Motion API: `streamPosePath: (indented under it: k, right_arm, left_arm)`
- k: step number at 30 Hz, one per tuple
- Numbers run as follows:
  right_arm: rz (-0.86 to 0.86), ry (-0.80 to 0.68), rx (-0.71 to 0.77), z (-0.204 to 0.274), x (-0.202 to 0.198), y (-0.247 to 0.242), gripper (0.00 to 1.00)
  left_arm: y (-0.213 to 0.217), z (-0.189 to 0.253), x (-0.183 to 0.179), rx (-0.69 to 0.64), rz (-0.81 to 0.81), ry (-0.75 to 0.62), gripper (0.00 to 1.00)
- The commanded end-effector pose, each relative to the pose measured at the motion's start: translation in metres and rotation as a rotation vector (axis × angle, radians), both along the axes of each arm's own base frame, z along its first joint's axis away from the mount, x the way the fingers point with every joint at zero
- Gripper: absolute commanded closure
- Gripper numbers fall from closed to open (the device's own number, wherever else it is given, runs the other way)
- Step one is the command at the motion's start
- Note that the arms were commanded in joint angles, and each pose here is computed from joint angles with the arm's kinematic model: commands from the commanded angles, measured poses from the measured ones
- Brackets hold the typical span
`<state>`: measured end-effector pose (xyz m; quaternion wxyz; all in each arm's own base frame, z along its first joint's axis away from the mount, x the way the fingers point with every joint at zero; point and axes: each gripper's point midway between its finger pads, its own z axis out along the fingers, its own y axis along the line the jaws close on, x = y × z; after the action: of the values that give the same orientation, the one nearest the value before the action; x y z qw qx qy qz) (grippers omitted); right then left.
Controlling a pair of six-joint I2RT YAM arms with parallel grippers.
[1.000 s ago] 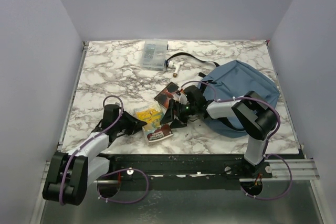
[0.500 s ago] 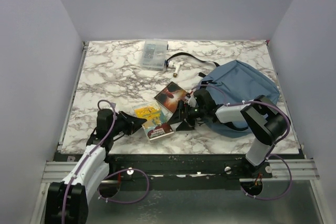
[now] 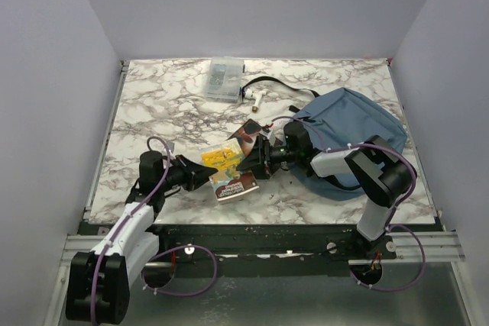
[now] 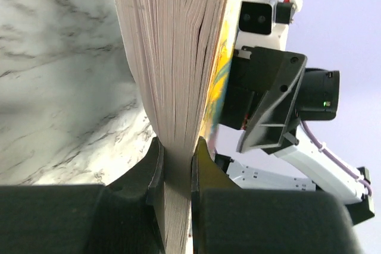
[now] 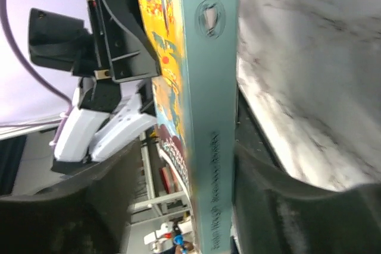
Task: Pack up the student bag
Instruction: Pick up the book from the center of the board.
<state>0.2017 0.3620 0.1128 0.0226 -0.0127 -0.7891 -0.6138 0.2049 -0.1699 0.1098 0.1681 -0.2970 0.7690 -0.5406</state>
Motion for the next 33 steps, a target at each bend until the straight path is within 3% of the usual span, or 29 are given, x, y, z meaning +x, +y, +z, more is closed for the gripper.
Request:
streamPosePath:
  k: [1, 5, 6, 10, 15, 18, 22, 28, 33]
  right_arm:
    - [0.095, -0.083, 0.159, 0.044, 0.003, 0.008, 0.52]
    - [0.064, -0.15, 0.236, 0.065, 0.013, -0.006, 0.9]
    - [0.045, -0.17, 0.265, 0.075, 0.017, -0.01, 0.98]
    - [-0.048, -0.242, 0.339, 0.117, 0.036, -0.025, 1.0]
    - [-0.356, -0.308, 0.309, 0.157, 0.092, -0.056, 1.0]
    - [-0.666, -0.348, 0.308, 0.185, 0.123, -0.085, 1.0]
    - [-0.873, -0.355, 0.318, 0.221, 0.148, -0.106, 1.0]
    - [-0.921, -0.274, 0.358, 0.24, 0.155, -0.11, 1.0]
    - [-0.946, -0.242, 0.401, 0.246, 0.147, -0.118, 1.0]
  left_arm:
    - [-0.019, 0.065, 0.001, -0.045, -0.244, -0.276, 1.0]
    - [-0.023, 0.08, 0.006, -0.048, -0.338, -0.324, 1.0]
    - [-0.024, 0.082, 0.009, -0.048, -0.338, -0.324, 0.95]
    - [-0.021, 0.104, 0.026, -0.011, -0.263, -0.396, 0.43]
    - [-0.019, 0.141, 0.047, -0.022, -0.143, -0.425, 0.09]
    - [-0.027, 0.164, 0.049, -0.069, -0.087, -0.436, 0.03]
    - [-0.058, 0.204, 0.042, -0.111, -0.077, -0.537, 0.02]
    - [-0.084, 0.254, 0.052, -0.117, 0.047, -0.724, 0.02]
    - [-0.11, 0.262, 0.07, -0.16, 0.089, -0.677, 0.02]
